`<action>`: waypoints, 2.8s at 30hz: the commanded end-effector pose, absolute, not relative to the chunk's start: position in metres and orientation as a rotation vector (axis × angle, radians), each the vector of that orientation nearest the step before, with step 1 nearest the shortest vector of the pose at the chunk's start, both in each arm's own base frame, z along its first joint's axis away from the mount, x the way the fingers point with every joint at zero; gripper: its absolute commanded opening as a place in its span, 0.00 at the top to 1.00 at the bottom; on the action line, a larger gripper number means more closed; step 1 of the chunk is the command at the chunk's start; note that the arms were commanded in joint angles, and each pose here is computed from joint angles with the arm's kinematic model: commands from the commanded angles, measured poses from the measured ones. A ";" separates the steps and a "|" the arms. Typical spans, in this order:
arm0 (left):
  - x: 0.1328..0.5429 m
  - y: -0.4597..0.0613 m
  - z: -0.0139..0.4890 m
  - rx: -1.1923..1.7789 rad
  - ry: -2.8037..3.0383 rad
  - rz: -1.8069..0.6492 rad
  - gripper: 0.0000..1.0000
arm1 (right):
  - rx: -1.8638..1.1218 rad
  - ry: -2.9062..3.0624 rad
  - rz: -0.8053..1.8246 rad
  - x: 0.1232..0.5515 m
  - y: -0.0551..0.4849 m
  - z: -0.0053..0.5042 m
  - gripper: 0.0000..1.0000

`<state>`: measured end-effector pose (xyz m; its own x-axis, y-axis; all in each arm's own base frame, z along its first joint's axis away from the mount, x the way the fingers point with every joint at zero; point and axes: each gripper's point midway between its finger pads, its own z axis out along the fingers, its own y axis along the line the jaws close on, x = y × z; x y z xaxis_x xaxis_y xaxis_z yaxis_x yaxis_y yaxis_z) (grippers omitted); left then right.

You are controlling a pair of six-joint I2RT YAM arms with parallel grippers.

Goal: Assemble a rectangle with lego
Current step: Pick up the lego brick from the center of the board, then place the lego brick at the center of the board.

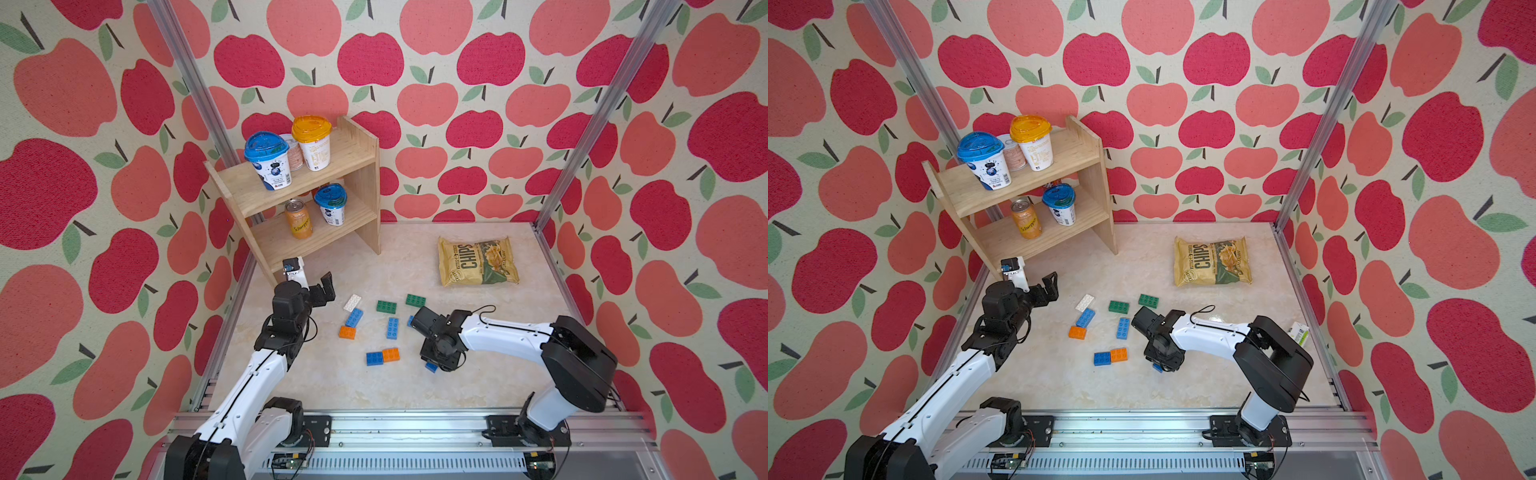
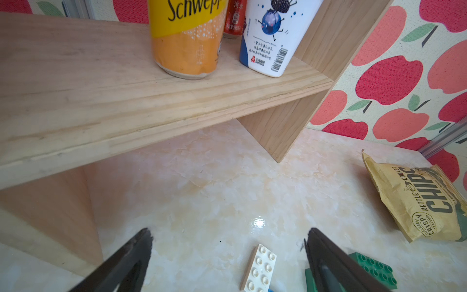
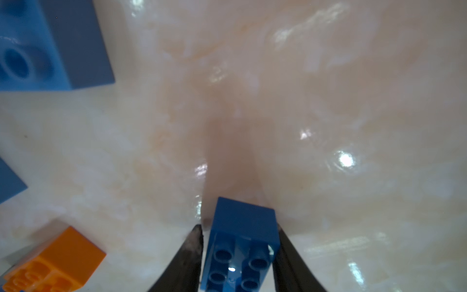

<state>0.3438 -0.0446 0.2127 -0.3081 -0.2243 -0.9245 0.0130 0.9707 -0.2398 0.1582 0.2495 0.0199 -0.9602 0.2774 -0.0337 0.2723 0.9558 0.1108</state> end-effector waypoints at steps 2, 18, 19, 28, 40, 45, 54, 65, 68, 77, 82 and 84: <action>0.344 -0.042 0.219 -0.171 1.848 -0.255 0.03 | 0.297 3.101 0.111 0.159 0.249 0.021 0.66; 0.341 -0.041 0.240 -0.190 1.803 -0.275 0.02 | -0.084 3.076 0.134 0.230 0.186 0.043 0.79; 0.340 -0.039 0.239 -0.201 1.804 -0.270 0.03 | -0.094 3.077 0.140 0.233 0.185 0.043 0.80; 0.344 -0.040 0.228 -0.254 1.867 -0.330 0.03 | -0.134 3.122 0.132 0.246 0.186 0.033 0.82; 0.349 -0.036 0.220 -0.318 1.916 -0.326 0.03 | -0.174 3.174 0.095 0.243 0.186 0.023 0.82; 0.349 -0.038 0.220 -0.317 1.918 -0.338 0.03 | -0.140 3.194 0.099 0.243 0.189 0.018 0.82; 0.349 -0.036 0.219 -0.322 1.924 -0.324 0.03 | -0.116 3.206 0.088 0.240 0.190 0.009 0.72; 0.347 -0.034 0.218 -0.332 1.931 -0.313 0.03 | -0.149 3.207 0.005 0.234 0.188 0.010 0.49; 0.347 -0.033 0.218 -0.336 1.932 -0.312 0.03 | -0.164 3.199 -0.002 0.234 0.190 0.013 0.41; 0.343 -0.029 0.228 -0.389 1.935 -0.311 0.03 | -0.249 3.082 -0.114 0.234 0.196 0.066 0.28; 0.336 -0.018 0.230 -0.494 1.954 -0.287 0.03 | -0.400 2.978 0.025 0.225 0.239 0.100 0.25; 0.333 -0.013 0.233 -0.538 1.953 -0.279 0.03 | -0.525 2.922 0.122 0.218 0.269 0.110 0.25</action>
